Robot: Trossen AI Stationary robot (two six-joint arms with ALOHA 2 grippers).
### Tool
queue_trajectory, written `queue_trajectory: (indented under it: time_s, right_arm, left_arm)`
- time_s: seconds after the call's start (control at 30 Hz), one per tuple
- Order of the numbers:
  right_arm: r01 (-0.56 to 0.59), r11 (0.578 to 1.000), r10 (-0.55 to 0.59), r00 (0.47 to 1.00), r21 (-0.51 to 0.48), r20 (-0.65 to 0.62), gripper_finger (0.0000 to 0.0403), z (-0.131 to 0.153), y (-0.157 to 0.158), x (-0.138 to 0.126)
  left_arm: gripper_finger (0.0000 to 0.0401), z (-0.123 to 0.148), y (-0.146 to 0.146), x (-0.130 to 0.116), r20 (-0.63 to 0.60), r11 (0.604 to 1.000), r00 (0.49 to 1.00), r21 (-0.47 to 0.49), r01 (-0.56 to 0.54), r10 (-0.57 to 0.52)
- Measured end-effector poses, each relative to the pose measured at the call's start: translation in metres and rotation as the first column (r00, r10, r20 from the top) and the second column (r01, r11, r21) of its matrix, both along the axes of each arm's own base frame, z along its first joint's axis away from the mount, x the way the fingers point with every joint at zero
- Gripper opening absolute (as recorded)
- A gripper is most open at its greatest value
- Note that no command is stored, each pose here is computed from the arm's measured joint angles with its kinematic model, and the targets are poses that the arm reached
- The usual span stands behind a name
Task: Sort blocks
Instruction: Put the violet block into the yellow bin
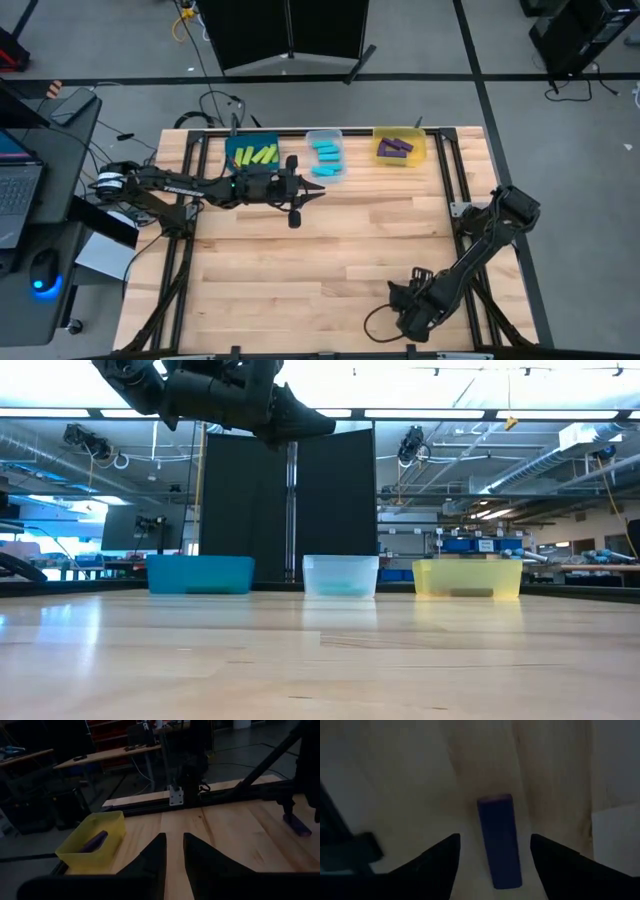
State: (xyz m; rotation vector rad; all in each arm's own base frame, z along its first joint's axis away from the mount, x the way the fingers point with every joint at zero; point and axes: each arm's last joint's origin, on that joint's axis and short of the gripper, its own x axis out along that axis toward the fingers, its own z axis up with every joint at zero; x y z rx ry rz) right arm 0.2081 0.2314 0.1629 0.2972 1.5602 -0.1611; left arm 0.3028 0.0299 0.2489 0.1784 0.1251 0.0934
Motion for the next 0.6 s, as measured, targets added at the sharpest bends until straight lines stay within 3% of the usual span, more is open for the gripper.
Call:
queue_trajectory:
  time_s: [0.27,0.4,0.6]
  right_arm:
    - [-0.070,0.997,0.069,0.997,-0.032,-0.032,0.0230,-0.012,-0.003,-0.004]
    - [-0.093,0.996,0.093,0.995,-0.002,-0.032,0.0211,-0.022,-0.005,-0.007]
    - [-0.150,0.989,0.150,0.988,0.014,-0.043,0.0151,-0.023,-0.008,-0.007]
  left_arm:
    - [0.0071,-0.001,0.000,0.000,-0.012,1.000,1.000,0.020,-0.002,0.003]
    - [0.0071,-0.002,0.001,0.000,-0.019,1.000,1.000,0.022,-0.019,0.020]
    - [0.0071,-0.002,0.001,0.000,-0.024,1.000,0.999,0.015,-0.027,0.028]
